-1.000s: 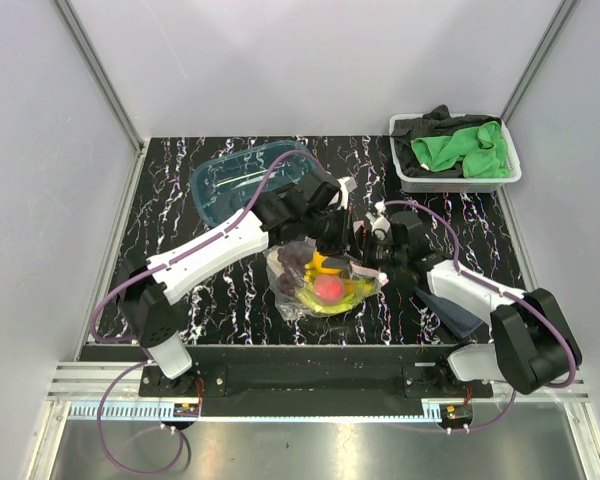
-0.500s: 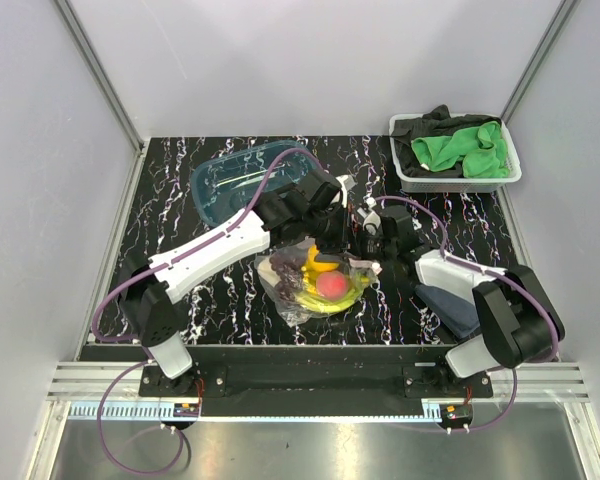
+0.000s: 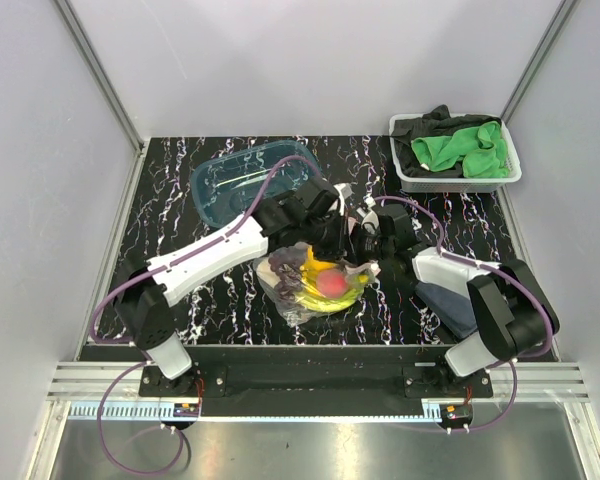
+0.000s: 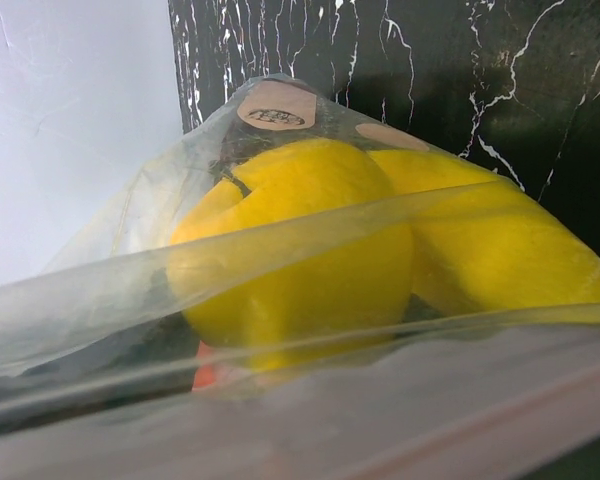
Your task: Open the zip-top bag and remove the fake food
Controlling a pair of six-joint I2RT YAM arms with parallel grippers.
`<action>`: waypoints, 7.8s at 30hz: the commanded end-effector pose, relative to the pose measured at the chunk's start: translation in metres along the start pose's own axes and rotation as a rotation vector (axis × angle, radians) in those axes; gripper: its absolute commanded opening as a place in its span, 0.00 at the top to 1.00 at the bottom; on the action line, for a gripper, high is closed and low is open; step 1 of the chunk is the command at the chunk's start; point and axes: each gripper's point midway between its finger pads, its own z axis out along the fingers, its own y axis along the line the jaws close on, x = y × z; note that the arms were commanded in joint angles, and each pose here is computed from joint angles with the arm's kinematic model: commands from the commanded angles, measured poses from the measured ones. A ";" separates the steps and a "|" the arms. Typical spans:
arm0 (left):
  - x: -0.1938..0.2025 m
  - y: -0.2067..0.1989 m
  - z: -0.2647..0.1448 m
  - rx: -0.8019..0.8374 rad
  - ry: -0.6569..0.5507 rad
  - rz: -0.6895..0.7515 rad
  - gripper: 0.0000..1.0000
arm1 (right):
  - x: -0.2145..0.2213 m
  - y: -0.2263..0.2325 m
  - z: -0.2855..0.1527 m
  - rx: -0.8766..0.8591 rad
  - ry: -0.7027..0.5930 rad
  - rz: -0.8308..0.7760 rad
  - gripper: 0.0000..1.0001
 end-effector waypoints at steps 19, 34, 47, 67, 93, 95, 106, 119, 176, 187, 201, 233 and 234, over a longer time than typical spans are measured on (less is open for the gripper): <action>-0.017 0.020 -0.084 0.044 -0.167 -0.048 1.00 | 0.003 0.045 -0.067 0.179 -0.014 -0.273 0.89; -0.042 -0.038 -0.128 0.227 -0.289 -0.006 1.00 | 0.038 0.056 -0.051 0.188 0.089 -0.260 0.92; -0.021 -0.031 -0.098 0.201 -0.191 -0.033 1.00 | 0.008 0.104 -0.070 0.198 -0.025 -0.324 0.96; 0.003 0.000 -0.082 0.094 -0.157 -0.040 1.00 | -0.016 0.132 -0.124 0.263 -0.223 -0.411 0.99; 0.012 0.097 -0.189 -0.229 -0.452 -0.137 1.00 | -0.091 0.224 -0.128 0.177 -0.417 -0.596 1.00; 0.013 0.104 -0.195 -0.265 -0.460 -0.131 1.00 | -0.103 0.218 -0.103 0.183 -0.396 -0.599 1.00; 0.001 0.086 -0.208 -0.258 -0.409 -0.032 1.00 | -0.172 0.152 0.023 0.268 -0.293 -0.559 0.96; 0.017 0.079 -0.180 -0.185 -0.240 0.015 1.00 | -0.196 0.071 0.124 0.376 -0.150 -0.485 0.45; -0.058 -0.031 -0.082 0.208 -0.133 0.003 1.00 | 0.007 0.084 -0.078 0.205 -0.030 -0.177 0.69; -0.059 -0.055 -0.073 0.252 -0.123 -0.006 1.00 | 0.016 0.057 -0.046 0.168 0.070 -0.164 0.52; -0.053 -0.061 -0.036 0.258 -0.065 -0.031 1.00 | 0.053 0.035 -0.026 -0.002 0.198 -0.127 0.08; -0.018 -0.039 -0.041 0.234 -0.079 -0.032 1.00 | 0.061 0.034 -0.023 -0.117 0.254 -0.084 0.42; -0.019 -0.045 -0.043 0.250 -0.077 -0.020 1.00 | 0.062 0.034 -0.024 -0.129 0.266 -0.100 0.32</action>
